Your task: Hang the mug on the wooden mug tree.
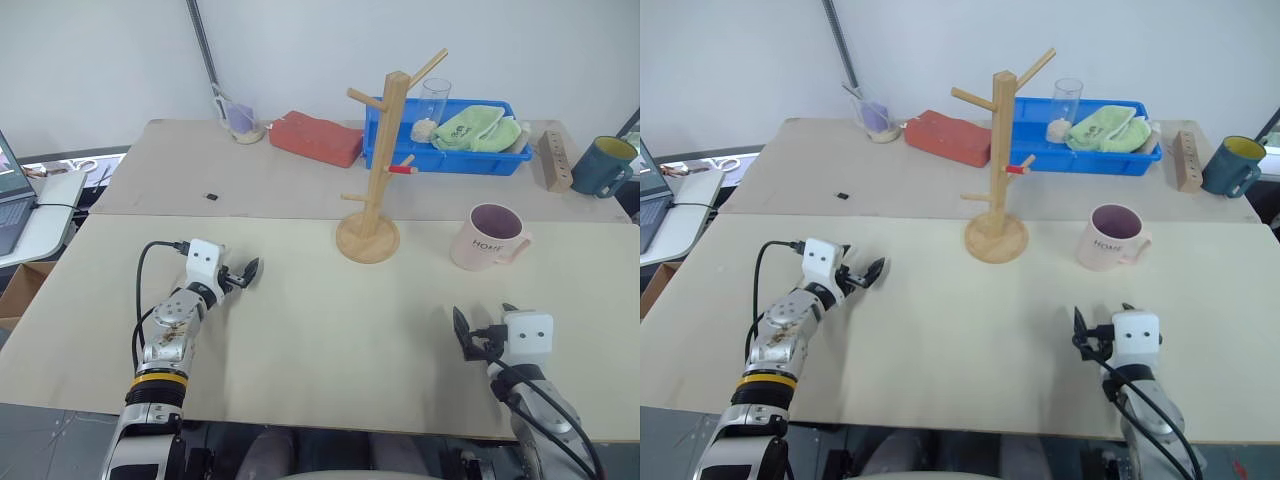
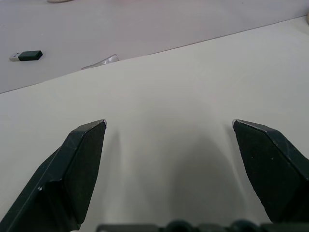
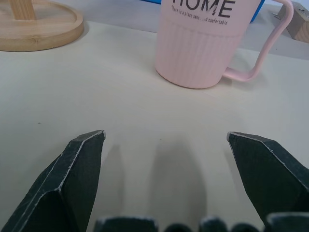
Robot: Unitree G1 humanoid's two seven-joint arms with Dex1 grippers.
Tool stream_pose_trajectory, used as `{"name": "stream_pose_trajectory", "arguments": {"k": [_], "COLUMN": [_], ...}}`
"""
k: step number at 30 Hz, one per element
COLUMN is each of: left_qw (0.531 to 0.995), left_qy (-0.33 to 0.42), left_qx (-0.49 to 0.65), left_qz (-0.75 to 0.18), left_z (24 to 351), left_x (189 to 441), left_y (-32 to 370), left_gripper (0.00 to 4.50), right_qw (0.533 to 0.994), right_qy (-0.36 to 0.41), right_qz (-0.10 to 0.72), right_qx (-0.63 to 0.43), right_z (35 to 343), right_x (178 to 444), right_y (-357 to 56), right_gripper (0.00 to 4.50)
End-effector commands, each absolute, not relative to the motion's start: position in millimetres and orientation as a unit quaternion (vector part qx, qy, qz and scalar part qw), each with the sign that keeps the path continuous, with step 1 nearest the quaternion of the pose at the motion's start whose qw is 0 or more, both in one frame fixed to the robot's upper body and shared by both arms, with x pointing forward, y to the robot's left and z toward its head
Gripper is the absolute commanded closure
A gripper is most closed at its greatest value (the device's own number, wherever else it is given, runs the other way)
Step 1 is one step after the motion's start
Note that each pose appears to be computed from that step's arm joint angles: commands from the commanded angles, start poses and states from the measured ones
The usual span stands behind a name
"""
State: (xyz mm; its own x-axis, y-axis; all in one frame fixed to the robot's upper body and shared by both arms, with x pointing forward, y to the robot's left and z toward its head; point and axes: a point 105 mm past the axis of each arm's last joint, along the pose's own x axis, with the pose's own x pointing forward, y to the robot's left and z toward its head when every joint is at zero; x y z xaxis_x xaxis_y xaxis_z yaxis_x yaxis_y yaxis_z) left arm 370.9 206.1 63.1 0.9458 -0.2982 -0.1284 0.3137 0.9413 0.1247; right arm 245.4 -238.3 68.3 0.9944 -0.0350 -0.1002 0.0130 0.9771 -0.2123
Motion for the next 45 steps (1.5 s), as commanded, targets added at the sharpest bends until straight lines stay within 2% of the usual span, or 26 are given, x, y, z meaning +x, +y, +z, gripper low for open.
{"name": "stream_pose_trajectory", "arguments": {"k": [1, 6, 12, 18, 25, 37, 45], "left_qw": [0.982, 0.943, 0.848, 0.757, 0.707, 0.698, 0.695], "left_qy": [0.039, 0.018, 0.008, -0.032, -0.102, -0.100, -0.099], "left_qx": [0.064, 0.028, 0.053, 0.086, 0.109, 0.106, 0.106], "left_qz": [-0.175, -0.330, -0.527, -0.646, -0.691, -0.701, -0.704], "left_z": [72, 101, 152, 197, 244, 242, 245], "left_x": [370, 355, 322, 297, 291, 288, 281], "left_y": [208, 179, 142, 104, 73, 69, 67], "left_gripper": [0.00, 0.00, 0.00, 0.00, 0.00, 0.00, 0.00], "right_qw": [0.993, 0.992, 0.989, 0.988, 0.989, 0.994, 0.994], "right_qy": [0.020, 0.018, 0.016, 0.002, -0.008, -0.013, -0.013], "right_qz": [-0.016, -0.027, -0.054, -0.076, -0.093, -0.048, -0.030], "right_qx": [-0.117, -0.126, -0.134, -0.137, -0.115, -0.100, -0.106], "right_z": [84, 91, 101, 116, 125, 119, 119], "right_x": [247, 241, 235, 242, 268, 310, 321], "right_y": [-241, -250, -269, -294, -329, -319, -312], "right_gripper": [0.01, 0.01, 0.01, 0.01, 0.01, 0.01, 0.01]}}
